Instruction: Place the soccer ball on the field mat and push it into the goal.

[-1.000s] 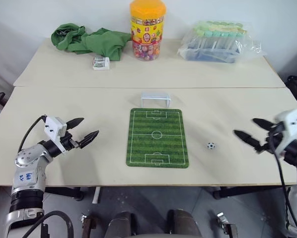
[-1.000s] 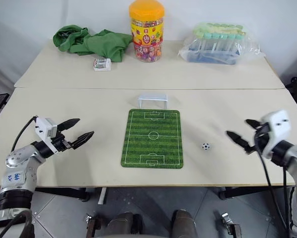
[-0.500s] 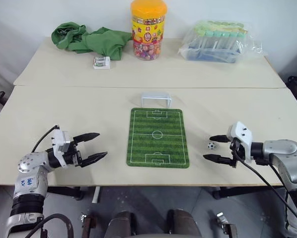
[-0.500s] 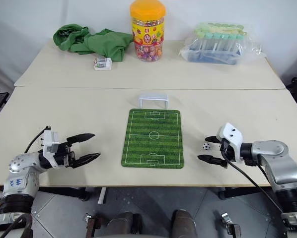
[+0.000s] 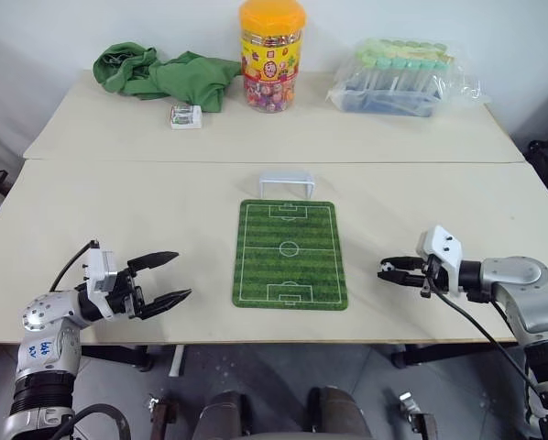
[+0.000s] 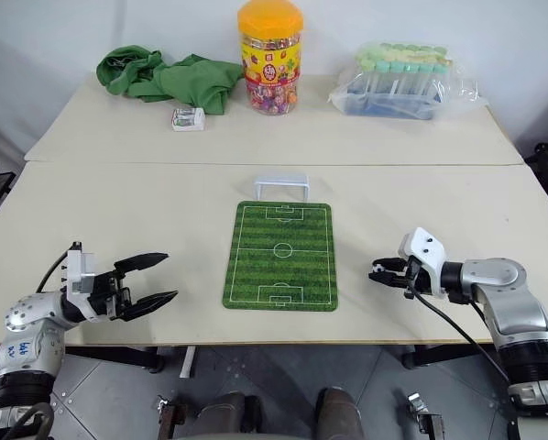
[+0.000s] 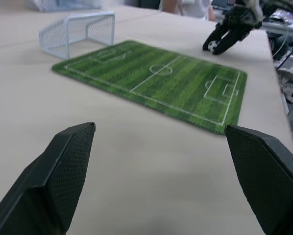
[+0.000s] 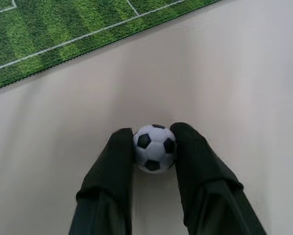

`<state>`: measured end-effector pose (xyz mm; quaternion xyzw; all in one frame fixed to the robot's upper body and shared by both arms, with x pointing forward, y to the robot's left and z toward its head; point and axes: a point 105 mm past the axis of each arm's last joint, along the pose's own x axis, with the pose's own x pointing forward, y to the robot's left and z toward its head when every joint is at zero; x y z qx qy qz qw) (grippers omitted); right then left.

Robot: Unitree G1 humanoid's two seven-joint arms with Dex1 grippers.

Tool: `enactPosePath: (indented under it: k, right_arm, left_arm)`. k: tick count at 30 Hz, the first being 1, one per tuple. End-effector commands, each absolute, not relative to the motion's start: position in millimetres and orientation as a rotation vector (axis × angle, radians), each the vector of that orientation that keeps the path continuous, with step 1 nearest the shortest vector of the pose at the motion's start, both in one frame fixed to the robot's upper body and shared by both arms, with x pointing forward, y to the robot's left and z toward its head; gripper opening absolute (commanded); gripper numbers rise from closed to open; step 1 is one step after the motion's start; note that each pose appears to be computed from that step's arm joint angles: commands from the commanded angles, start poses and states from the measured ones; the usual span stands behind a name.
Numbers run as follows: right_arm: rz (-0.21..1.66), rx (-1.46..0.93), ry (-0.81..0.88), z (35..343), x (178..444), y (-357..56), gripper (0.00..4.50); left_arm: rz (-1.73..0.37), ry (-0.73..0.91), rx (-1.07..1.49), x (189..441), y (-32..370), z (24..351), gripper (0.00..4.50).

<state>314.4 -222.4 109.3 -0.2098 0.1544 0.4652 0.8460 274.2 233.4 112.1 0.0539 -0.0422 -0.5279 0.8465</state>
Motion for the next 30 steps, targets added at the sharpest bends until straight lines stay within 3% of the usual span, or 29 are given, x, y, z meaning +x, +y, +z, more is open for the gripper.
enactPosePath:
  k: [1, 5, 7, 10, 15, 24, 30]
  right_arm:
    - [1.03, -0.455, 0.191, 148.5, 312.8, -194.9, 0.84]
    - [1.153, -0.451, 0.103, 173.4, 305.0, -146.4, 0.84]
    - [1.252, -0.514, 0.176, 164.7, 297.5, -121.6, 0.84]
    - [1.403, -0.539, 0.154, 157.3, 288.1, -81.0, 0.84]
    - [1.498, -0.56, 0.163, 139.3, 285.5, -43.0, 0.84]
    - [1.546, -0.601, 0.217, 112.6, 286.1, -36.4, 0.84]
    - [1.526, -0.597, 0.221, 112.6, 292.6, -44.6, 0.84]
  left_arm:
    - [-1.18, -0.116, 0.145, 267.0, 235.8, 118.4, 4.5]
    - [-1.26, -0.087, 0.157, 261.2, 235.3, 110.7, 4.5]
    - [-1.273, -0.085, 0.164, 261.7, 237.3, 109.0, 4.5]
    - [-1.283, -0.093, 0.187, 263.7, 240.2, 109.9, 4.5]
    - [-1.268, -0.124, 0.209, 265.4, 241.2, 113.5, 4.5]
    - [-1.236, -0.125, 0.2, 249.9, 244.3, 110.4, 4.5]
    - [-1.22, -0.132, 0.197, 247.2, 244.5, 111.8, 4.5]
